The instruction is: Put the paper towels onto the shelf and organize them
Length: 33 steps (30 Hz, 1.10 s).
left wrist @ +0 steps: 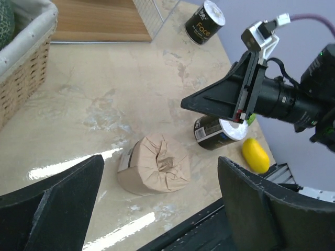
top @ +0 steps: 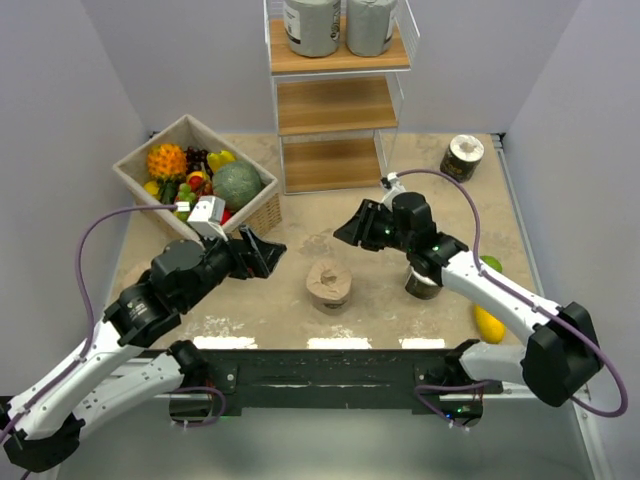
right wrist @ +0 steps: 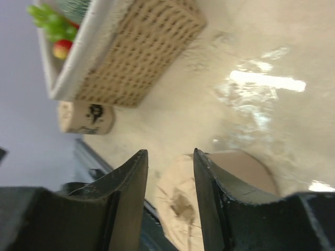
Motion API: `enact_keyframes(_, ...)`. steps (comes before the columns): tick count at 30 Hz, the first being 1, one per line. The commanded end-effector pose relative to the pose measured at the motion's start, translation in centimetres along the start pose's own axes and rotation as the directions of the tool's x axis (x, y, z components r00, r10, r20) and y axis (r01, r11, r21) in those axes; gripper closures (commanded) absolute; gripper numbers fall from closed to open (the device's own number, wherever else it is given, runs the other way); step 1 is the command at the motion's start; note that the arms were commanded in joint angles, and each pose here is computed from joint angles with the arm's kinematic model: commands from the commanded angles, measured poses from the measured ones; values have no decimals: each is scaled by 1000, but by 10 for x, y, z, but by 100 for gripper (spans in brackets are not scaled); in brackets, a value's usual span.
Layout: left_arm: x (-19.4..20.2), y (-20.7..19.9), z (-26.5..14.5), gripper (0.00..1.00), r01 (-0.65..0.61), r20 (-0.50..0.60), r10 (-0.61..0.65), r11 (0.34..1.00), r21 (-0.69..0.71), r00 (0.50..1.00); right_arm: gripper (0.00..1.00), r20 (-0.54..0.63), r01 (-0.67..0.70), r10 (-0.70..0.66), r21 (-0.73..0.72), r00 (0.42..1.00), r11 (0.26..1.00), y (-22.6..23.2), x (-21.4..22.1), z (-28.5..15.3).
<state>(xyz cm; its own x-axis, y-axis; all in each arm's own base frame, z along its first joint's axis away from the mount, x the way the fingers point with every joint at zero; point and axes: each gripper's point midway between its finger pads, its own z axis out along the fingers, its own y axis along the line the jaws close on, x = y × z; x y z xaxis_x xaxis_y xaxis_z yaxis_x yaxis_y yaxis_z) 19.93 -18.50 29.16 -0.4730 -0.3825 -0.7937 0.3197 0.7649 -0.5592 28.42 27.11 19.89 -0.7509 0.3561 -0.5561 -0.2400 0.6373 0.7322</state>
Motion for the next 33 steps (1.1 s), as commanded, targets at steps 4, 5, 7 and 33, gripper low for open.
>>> enact_keyframes(4, 35, -3, 31, 12, -297, -167, 307, 951, 87, 937, 49, 145, 179, -223, 270, 964, 946, -8, -60, -56)
enact_keyframes(5, 38, -7, 33, 13, -324, -175, 339, 940, 109, 924, 48, 203, 175, -237, 281, 950, 944, 3, -76, -71)
enact_keyframes(7, 48, -13, 44, 15, -364, -185, 385, 921, 139, 904, 47, 249, 165, -271, 375, 930, 912, -5, -92, -90)
enact_keyframes(33, 175, -41, 108, 14, -682, -348, 733, 676, 278, 585, 42, 477, 149, -343, 399, 809, 905, 29, -132, -196)
